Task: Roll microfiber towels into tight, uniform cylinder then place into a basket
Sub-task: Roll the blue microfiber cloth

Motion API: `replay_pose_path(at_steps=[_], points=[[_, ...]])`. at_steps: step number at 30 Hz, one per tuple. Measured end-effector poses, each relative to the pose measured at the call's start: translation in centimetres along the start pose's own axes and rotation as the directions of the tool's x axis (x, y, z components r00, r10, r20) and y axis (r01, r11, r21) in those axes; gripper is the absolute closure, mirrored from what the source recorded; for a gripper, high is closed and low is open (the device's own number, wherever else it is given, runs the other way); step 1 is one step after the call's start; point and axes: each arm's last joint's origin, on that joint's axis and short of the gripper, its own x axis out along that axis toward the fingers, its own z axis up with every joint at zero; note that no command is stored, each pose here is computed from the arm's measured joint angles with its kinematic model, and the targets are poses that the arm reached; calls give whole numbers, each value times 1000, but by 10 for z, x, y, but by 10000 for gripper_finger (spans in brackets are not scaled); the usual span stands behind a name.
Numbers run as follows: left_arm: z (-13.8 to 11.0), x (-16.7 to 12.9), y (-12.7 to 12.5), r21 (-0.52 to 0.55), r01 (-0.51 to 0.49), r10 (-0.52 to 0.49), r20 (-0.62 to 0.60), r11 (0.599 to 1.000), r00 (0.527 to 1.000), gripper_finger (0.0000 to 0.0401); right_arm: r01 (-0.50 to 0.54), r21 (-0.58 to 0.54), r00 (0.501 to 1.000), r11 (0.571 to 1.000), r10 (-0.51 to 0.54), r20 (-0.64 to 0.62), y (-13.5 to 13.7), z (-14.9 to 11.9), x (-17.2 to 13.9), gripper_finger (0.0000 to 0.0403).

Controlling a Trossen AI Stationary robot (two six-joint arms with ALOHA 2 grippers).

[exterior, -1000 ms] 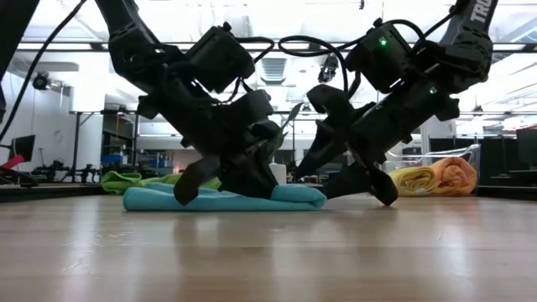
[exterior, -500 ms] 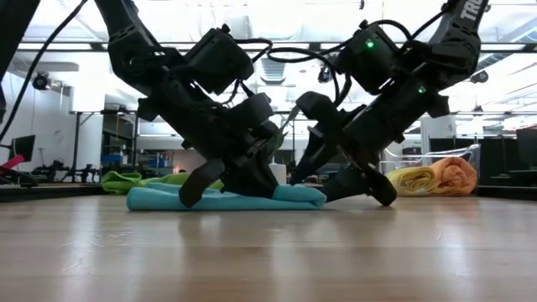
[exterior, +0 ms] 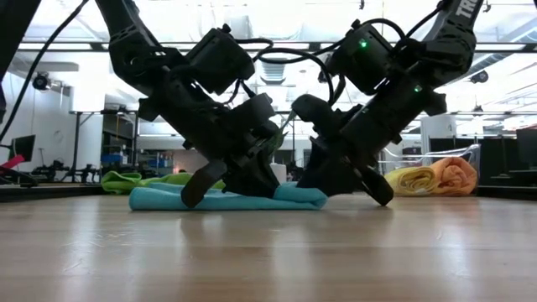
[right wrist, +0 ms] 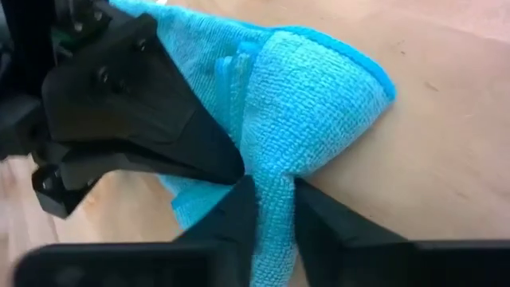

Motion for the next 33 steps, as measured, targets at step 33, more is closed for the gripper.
replay_pose_path(at_steps=[33], points=[[27, 45, 9, -113, -71, 94, 216, 991, 972, 401, 457, -334, 843, 824, -521, -134, -13, 11, -69, 394]])
